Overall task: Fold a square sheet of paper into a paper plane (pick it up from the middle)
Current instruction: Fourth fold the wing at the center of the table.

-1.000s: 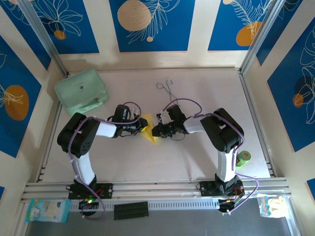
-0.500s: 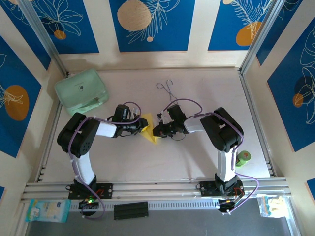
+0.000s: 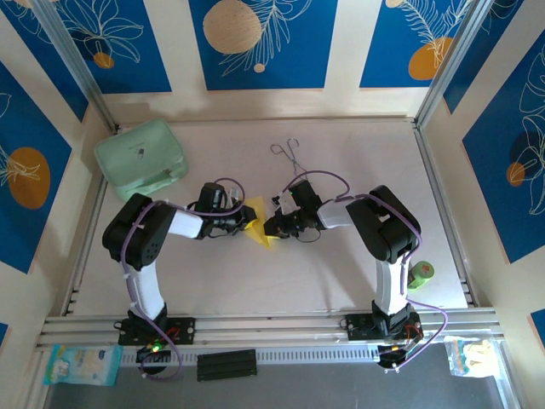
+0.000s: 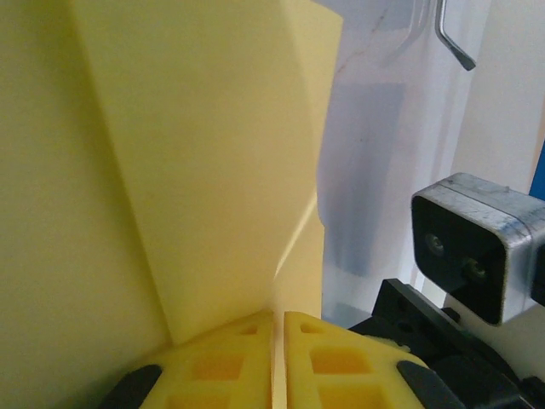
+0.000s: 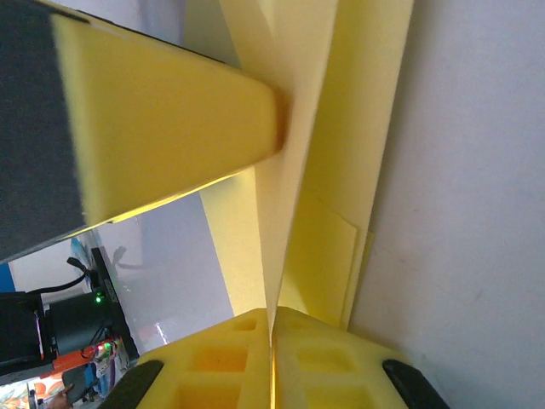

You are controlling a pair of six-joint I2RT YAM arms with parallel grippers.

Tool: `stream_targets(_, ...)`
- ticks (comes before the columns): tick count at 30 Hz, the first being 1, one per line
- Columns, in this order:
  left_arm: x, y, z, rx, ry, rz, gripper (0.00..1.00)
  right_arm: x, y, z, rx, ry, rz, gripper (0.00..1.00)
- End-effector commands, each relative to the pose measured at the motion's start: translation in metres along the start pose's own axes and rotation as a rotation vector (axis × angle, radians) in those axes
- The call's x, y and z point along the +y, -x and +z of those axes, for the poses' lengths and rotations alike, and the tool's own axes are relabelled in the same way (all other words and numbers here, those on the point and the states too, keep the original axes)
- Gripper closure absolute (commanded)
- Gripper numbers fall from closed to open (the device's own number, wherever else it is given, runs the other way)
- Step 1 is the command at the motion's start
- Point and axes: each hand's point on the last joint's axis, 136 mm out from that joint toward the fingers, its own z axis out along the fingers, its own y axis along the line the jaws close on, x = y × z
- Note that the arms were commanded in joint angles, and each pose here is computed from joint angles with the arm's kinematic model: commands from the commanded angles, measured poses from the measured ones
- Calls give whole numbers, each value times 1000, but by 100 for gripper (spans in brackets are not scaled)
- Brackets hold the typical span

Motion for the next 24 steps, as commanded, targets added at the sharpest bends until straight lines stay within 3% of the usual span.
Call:
stream_targets(1, -3, -1, 5, 15, -16, 31, 87, -32, -22, 2, 67, -94, 123, 89)
stream_targets(24, 11, -5, 6, 14, 14, 9, 87, 7, -35, -16, 131, -38, 155, 82)
